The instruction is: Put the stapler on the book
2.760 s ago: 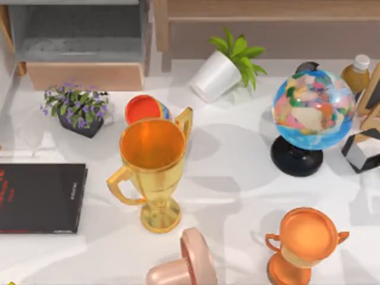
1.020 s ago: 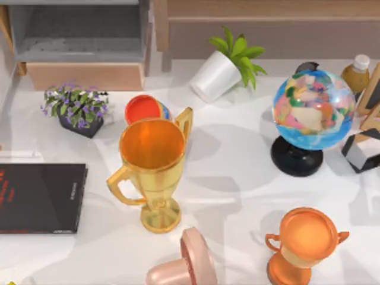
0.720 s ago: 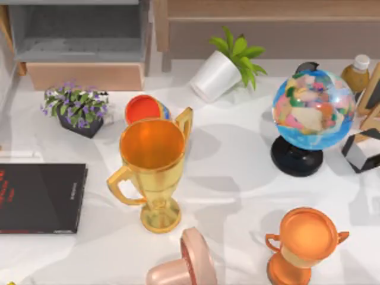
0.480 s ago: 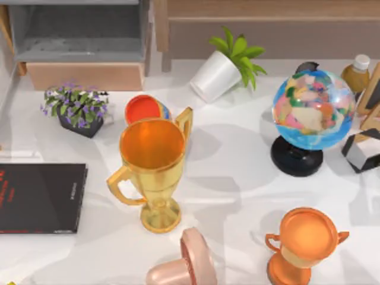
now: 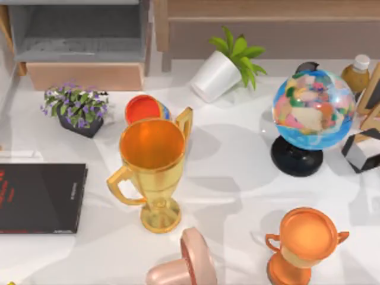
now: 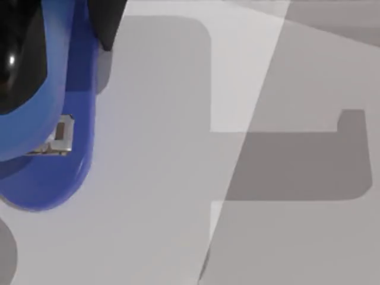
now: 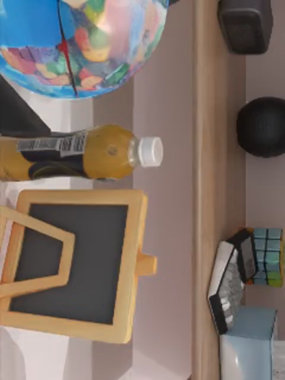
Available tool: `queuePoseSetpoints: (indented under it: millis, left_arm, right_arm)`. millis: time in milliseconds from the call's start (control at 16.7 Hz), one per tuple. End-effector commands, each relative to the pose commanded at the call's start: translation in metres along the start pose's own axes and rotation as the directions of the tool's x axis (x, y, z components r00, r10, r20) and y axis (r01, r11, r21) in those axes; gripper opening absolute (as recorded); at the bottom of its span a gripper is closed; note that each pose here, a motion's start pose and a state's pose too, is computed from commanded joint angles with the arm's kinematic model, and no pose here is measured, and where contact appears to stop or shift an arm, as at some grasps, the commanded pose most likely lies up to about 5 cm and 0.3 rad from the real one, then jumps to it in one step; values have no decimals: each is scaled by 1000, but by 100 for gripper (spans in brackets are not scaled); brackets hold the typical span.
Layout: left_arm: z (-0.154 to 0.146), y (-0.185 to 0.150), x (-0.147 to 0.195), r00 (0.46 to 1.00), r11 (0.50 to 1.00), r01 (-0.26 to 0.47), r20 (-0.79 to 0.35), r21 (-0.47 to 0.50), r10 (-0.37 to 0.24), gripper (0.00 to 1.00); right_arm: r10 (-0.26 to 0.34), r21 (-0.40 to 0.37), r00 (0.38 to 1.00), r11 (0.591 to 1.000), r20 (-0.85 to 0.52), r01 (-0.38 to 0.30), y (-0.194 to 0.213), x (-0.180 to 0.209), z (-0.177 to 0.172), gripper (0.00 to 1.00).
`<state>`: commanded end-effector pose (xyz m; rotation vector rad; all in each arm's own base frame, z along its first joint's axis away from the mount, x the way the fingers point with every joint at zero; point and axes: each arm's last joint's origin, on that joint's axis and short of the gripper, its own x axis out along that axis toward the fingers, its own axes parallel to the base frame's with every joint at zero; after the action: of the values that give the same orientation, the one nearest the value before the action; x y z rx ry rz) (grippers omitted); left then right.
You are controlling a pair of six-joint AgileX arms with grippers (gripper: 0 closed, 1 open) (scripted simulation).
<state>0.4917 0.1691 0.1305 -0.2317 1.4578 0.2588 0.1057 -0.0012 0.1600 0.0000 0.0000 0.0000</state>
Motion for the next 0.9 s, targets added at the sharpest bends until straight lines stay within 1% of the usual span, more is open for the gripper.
queuePoseSetpoints:
  millis: [540,720,900]
  left_arm:
    - [0,1,-1,1000,1000,0,2,-2,0,0]
    - [-1,5,-22,999,1000,-1,40,-16,2,0]
    - [-6,5,-56,995,999,-2,98,-32,5,0]
  right_arm:
    - [0,0,1000,1000,0,0,0,0,0,100]
    - [0,0,1000,1000,0,0,0,0,0,100]
    - [0,0,1000,1000,0,0,0,0,0,100]
